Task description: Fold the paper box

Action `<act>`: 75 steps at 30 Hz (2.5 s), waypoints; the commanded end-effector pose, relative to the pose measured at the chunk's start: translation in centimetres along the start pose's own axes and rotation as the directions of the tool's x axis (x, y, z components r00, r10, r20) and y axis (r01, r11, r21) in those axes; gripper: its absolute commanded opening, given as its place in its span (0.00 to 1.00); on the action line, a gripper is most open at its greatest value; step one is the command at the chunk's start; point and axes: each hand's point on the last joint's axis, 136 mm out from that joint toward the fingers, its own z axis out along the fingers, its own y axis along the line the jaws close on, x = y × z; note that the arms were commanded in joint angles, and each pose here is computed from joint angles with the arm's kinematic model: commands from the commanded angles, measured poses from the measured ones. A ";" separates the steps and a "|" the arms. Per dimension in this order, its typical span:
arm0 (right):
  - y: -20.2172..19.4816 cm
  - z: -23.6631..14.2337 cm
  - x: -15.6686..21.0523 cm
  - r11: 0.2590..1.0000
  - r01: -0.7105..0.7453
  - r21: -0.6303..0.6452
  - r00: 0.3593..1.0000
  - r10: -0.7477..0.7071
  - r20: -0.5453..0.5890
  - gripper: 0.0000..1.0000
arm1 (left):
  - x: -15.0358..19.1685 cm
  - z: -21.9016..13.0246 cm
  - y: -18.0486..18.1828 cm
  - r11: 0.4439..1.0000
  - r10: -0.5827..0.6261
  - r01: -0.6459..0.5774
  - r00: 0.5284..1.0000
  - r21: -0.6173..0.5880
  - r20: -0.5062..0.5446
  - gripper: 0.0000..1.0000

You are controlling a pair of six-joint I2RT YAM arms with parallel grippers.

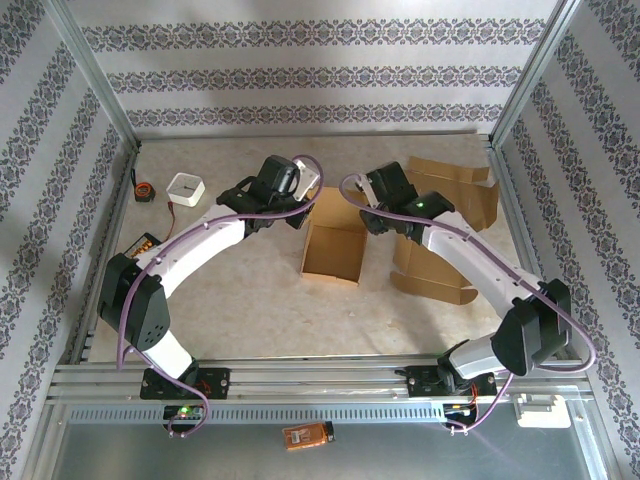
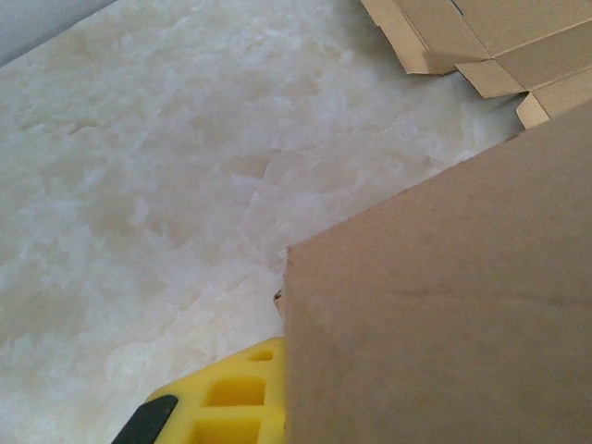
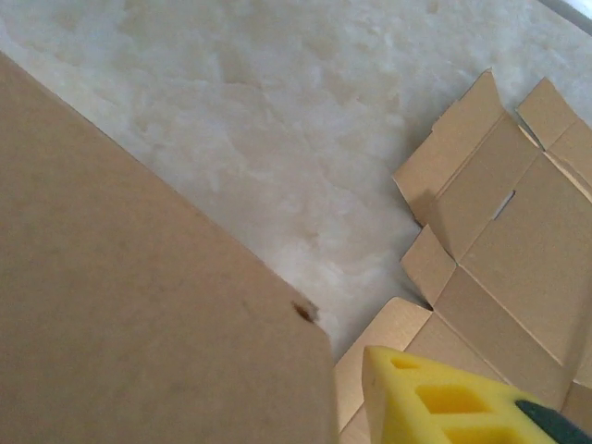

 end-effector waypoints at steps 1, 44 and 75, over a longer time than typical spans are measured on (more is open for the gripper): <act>-0.9 -0.5 -0.7 0.996 -0.076 0.042 0.997 0.076 0.002 0.38 | -0.5 -0.1 0.0 1.000 0.000 -0.001 1.000 -0.022 -0.008 0.00; 0.1 9.5 -2.6 0.818 -0.574 0.040 0.812 0.563 0.154 0.07 | 1.2 5.4 3.4 0.847 -0.460 0.504 0.854 -0.167 0.243 0.07; 1.9 9.6 0.6 0.902 -0.418 0.107 0.904 0.402 0.144 0.08 | 7.1 6.1 2.2 0.782 -0.601 0.609 0.793 -0.135 0.100 0.13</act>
